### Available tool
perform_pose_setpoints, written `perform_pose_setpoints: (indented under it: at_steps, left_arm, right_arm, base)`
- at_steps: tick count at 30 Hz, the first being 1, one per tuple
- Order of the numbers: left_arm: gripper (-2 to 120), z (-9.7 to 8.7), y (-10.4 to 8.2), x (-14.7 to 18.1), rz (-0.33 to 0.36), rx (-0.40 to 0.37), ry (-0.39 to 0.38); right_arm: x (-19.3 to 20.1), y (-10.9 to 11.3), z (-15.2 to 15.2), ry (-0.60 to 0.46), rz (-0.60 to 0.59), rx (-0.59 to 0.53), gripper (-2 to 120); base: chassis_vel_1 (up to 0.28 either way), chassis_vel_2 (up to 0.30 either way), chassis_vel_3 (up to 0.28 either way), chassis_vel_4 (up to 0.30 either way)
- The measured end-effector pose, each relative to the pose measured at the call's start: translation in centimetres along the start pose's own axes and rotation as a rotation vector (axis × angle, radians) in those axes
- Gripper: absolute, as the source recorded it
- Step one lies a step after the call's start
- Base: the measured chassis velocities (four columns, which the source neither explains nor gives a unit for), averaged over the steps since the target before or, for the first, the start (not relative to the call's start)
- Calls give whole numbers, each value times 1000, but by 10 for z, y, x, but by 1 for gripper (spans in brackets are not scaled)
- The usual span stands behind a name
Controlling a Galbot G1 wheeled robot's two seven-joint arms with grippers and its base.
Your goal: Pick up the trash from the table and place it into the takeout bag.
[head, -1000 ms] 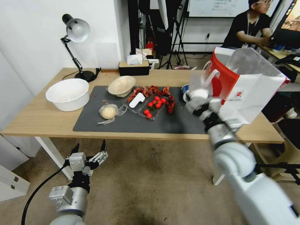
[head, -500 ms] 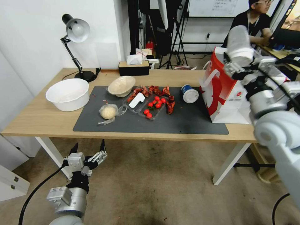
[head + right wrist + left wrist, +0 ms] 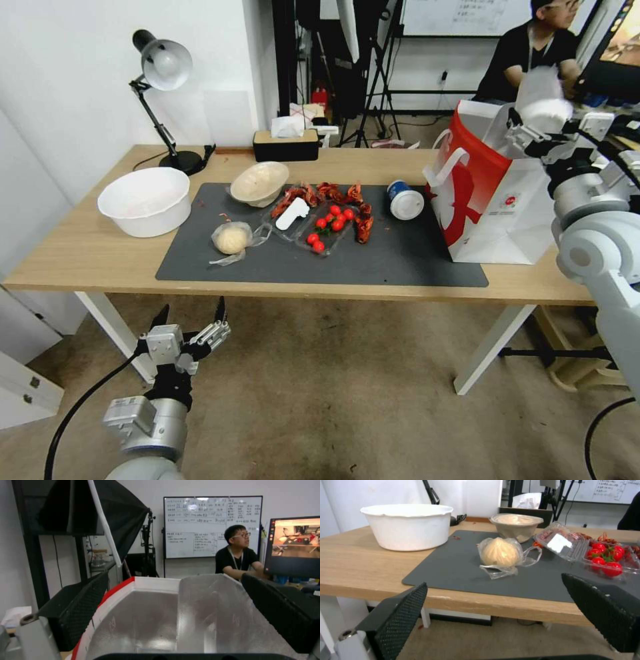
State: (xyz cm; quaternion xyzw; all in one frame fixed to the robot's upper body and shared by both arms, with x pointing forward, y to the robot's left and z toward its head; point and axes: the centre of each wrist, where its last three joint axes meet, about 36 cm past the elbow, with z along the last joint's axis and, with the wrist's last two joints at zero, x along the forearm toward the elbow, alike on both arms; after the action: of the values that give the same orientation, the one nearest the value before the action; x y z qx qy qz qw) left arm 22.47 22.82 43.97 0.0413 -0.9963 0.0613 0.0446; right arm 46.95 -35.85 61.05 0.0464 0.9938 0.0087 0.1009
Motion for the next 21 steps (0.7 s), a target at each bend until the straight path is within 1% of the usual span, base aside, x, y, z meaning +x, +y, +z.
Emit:
perform_pose_setpoints:
  at_steps: [5, 13, 17, 19, 21]
  left_arm:
    - [100, 0, 0, 0, -2, 0, 2]
    - [100, 1, 0, 0, -6, 2, 5]
    - [100, 2, 1, 0, -8, 1, 5]
    - [100, 1, 1, 1, -9, 1, 3]
    - [100, 1, 1, 1, -9, 1, 3]
  right_arm:
    - [3, 5, 2, -6, -14, -2, 100]
    - [17, 20, -8, -34, -69, -26, 100]
    - [31, 28, -9, -38, -103, -35, 100]
    - [48, 35, -6, -45, -155, -53, 100]
    - [52, 35, -5, -47, -165, -57, 100]
  base:
    - [0, 0, 0, 0]
    - [0, 0, 0, 0]
    - [0, 0, 0, 0]
    - [0, 0, 0, 0]
    - [0, 0, 0, 0]
